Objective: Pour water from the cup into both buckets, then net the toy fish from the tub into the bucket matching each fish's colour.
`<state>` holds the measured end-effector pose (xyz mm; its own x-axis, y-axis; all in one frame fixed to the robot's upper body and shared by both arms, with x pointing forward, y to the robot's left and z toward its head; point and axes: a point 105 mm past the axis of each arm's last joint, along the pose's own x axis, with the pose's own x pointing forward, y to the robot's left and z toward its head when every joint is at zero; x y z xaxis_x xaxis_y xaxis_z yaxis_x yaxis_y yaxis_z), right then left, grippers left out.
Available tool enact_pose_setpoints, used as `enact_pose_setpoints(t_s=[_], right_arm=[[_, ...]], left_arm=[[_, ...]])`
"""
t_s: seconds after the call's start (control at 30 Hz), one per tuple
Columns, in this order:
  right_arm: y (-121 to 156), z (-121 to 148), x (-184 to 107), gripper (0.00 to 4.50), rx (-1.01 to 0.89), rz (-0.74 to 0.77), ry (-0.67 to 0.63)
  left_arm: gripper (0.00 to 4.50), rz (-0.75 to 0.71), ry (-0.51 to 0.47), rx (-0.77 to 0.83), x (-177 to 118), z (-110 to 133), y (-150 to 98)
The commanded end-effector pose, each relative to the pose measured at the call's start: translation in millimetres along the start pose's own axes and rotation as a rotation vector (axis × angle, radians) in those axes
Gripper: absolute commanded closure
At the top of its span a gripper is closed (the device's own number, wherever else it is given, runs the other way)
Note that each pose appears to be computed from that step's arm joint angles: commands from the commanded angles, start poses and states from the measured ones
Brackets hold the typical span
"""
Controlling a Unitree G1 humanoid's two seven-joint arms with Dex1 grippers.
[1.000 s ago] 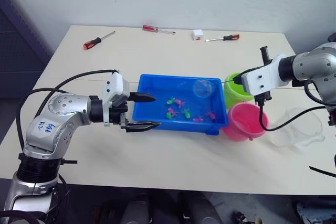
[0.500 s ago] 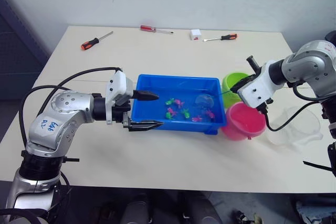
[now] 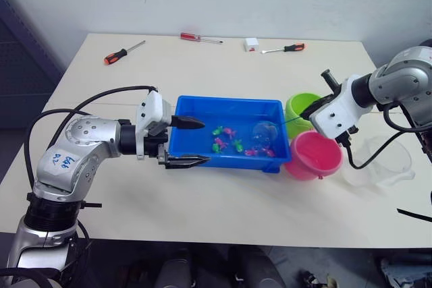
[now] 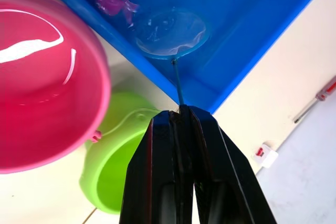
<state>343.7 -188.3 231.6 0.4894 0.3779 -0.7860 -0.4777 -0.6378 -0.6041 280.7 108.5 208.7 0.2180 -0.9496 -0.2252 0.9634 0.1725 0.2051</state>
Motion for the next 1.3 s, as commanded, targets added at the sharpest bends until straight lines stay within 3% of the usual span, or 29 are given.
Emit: enact_pose_setpoints(t_s=[0.03,0.3,0.8,1.07,1.3], right_arm=[[-1,1,-16,4.5,0.02,-0.023,0.014],[-8,11,-16,4.5,0.182,-0.095,-0.075],[1,-18,-22,4.5,0.133,-0.081,0.086],[10,-7,-14,4.5,0.135,-0.024,0.033],[-12,6,-14,4.5,0.171,-0.149,-0.033]], left_arm=[[0.02,-0.015,-0.008,0.054,1,9,-4],[0.02,-0.022,-0.008,0.053,2,8,-6],[0.02,-0.029,-0.008,0.049,2,8,-8],[0.02,-0.034,-0.007,0.052,2,10,-7],[0.02,-0.037,-0.006,0.048,1,10,-9]])
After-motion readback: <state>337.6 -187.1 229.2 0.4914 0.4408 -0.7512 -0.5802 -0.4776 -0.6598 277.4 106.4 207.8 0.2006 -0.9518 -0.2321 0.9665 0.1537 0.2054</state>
